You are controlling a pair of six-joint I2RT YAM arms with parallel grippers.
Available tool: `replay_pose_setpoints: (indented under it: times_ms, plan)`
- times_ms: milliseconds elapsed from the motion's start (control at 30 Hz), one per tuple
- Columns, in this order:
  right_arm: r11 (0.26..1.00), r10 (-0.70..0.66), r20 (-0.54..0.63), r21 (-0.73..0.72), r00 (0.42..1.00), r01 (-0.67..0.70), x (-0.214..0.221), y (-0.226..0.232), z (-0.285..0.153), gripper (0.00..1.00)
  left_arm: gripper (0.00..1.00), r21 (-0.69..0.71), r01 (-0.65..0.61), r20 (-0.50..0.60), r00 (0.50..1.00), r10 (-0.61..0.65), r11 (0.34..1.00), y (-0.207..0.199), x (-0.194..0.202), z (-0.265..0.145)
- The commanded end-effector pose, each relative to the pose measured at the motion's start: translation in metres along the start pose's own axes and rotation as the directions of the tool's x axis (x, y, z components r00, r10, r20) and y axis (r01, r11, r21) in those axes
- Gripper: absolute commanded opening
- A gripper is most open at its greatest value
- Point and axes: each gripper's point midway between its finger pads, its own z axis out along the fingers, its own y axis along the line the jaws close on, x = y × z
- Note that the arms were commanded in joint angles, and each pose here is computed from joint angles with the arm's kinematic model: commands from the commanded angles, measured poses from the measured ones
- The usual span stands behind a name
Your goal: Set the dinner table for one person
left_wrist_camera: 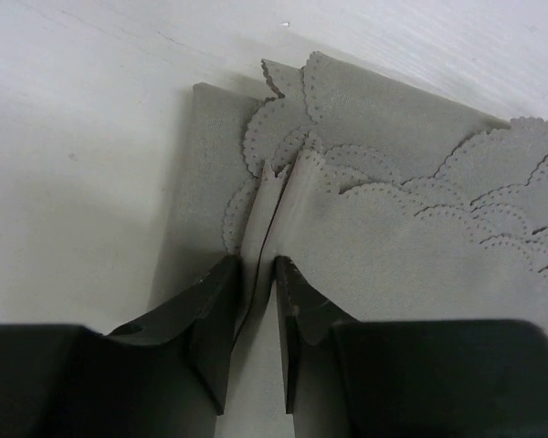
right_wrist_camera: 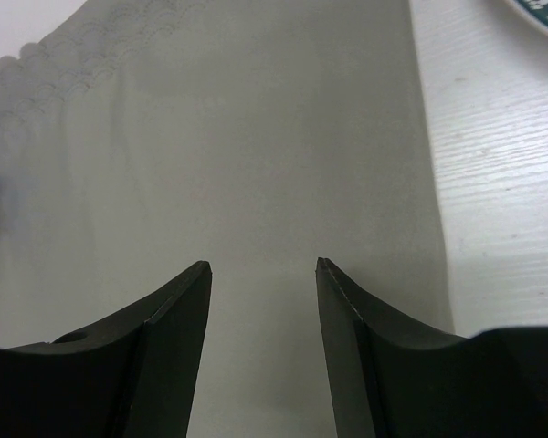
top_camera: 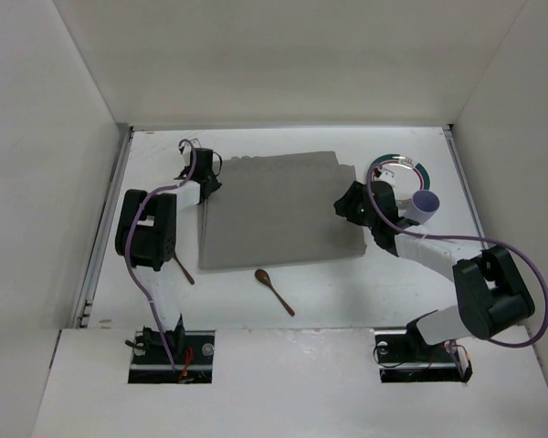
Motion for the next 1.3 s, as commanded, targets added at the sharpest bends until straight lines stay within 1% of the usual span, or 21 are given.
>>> replay_pose_setpoints:
  times_ms: [0,100,200,300,400,567,633,667,733,767,967,1100,1133,1167,1267]
  plan:
    - [0.997,-0.001,0.038,-0.083,0.999,0.004,-0.007,0.025,0.001,0.56,0.17,0.044,0.010,0.060,0.998,-0.013,0.999,-0.014,-0.029,-0.005]
    - [0.996,-0.002,0.033,-0.084,0.999,0.005,-0.004,0.026,0.002,0.56,0.11,0.041,0.008,0.073,0.997,-0.011,0.999,-0.013,-0.034,-0.009]
    - [0.996,0.002,0.037,-0.087,0.999,0.001,-0.005,0.027,0.002,0.56,0.05,0.034,0.022,0.065,0.998,-0.024,0.999,-0.007,-0.034,-0.007]
    - [0.996,0.004,0.043,-0.093,0.999,0.000,-0.007,0.028,-0.002,0.56,0.02,0.043,0.049,0.086,0.995,-0.053,0.998,-0.007,-0.039,-0.017]
    - [0.995,0.005,0.048,-0.097,0.999,0.000,-0.009,0.029,-0.003,0.60,0.02,0.096,0.060,0.146,0.986,-0.074,0.994,-0.020,-0.060,-0.040]
    - [0.995,0.016,0.051,-0.095,0.999,-0.011,-0.010,0.029,-0.003,0.66,0.02,0.202,0.065,0.261,0.958,-0.117,0.977,-0.049,-0.098,-0.096]
    - [0.995,0.023,0.056,-0.096,0.998,-0.018,-0.012,0.030,-0.003,0.67,0.01,0.216,0.073,0.302,0.943,-0.137,0.974,-0.049,-0.110,-0.111]
    - [0.995,0.030,0.057,-0.099,0.998,-0.024,-0.013,0.032,-0.003,0.68,0.01,0.199,0.088,0.331,0.931,-0.152,0.976,-0.042,-0.117,-0.116]
    - [0.995,0.034,0.060,-0.095,0.998,-0.028,-0.015,0.033,0.000,0.68,0.01,0.142,0.121,0.367,0.915,-0.165,0.983,-0.022,-0.118,-0.113]
    - [0.996,0.033,0.054,-0.086,0.998,-0.028,-0.014,0.032,0.003,0.68,0.01,0.116,0.136,0.362,0.916,-0.169,0.984,-0.012,-0.114,-0.105]
    - [0.997,0.053,0.084,-0.053,0.995,-0.049,-0.037,0.028,0.017,0.69,0.00,-0.009,0.301,0.258,0.922,-0.289,0.954,0.046,-0.075,-0.040]
    - [1.000,0.018,0.079,-0.017,0.997,-0.017,-0.043,0.023,0.026,0.71,0.02,-0.058,0.326,0.240,0.922,-0.304,0.944,0.060,-0.070,-0.019]
    - [1.000,0.011,0.072,-0.005,0.997,-0.011,-0.042,0.020,0.028,0.71,0.05,-0.071,0.319,0.231,0.927,-0.296,0.945,0.061,-0.069,-0.016]
    - [1.000,0.004,0.069,0.008,0.998,-0.004,-0.041,0.018,0.030,0.71,0.09,-0.087,0.310,0.222,0.932,-0.286,0.947,0.062,-0.067,-0.013]
    - [0.999,-0.023,0.035,0.040,0.999,0.021,-0.032,0.011,0.035,0.72,0.28,-0.112,0.283,0.221,0.942,-0.253,0.953,0.064,-0.065,-0.014]
